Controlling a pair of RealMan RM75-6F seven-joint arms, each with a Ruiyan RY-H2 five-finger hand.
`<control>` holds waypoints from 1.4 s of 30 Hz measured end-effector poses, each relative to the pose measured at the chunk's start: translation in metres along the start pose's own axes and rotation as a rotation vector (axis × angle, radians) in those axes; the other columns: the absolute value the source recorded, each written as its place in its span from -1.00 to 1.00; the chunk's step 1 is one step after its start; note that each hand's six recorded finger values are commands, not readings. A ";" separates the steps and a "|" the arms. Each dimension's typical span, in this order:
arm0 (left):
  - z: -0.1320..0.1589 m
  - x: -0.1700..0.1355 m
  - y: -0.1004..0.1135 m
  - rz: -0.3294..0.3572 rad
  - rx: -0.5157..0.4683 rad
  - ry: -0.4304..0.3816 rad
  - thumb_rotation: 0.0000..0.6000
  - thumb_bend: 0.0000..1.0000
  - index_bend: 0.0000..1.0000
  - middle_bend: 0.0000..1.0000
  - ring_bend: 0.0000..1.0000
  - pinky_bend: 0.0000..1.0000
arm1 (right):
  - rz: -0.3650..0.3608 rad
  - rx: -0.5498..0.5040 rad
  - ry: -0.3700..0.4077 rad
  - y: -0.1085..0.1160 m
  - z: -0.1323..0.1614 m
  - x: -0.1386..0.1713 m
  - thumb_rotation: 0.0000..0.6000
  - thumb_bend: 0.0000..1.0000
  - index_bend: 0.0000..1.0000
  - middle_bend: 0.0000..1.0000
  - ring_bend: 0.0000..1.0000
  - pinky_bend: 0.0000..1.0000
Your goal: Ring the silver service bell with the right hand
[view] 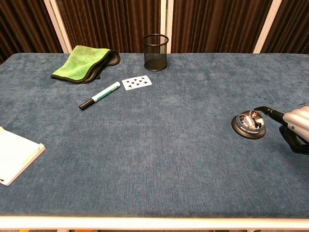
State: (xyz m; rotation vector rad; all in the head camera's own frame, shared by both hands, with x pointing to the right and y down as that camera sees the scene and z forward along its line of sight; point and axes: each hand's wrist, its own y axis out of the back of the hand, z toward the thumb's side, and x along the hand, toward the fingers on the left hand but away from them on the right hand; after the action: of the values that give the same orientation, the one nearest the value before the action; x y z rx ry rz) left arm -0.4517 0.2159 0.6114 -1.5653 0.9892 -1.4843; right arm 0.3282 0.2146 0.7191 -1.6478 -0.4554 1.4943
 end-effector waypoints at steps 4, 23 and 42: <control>0.001 0.001 0.000 0.001 0.001 0.000 1.00 -0.95 -0.82 -0.98 -1.00 -0.67 | -0.011 -0.003 0.000 0.003 0.000 0.001 1.00 1.00 -1.00 0.73 0.45 0.19; -0.002 0.000 0.001 -0.001 0.000 0.004 1.00 -0.95 -0.82 -0.98 -1.00 -0.67 | 0.039 0.021 0.000 -0.012 0.005 0.001 1.00 1.00 -1.00 0.73 0.45 0.19; -0.001 0.001 0.002 0.001 0.003 0.002 1.00 -0.95 -0.82 -0.98 -1.00 -0.67 | 0.027 0.015 0.001 -0.012 0.002 0.004 1.00 1.00 -1.00 0.73 0.45 0.19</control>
State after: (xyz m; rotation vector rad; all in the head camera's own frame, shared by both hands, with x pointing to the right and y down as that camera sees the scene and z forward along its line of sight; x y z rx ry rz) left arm -0.4527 0.2145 0.6096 -1.5611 0.9890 -1.4863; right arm 0.3302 0.2251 0.7257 -1.6492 -0.4220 1.5128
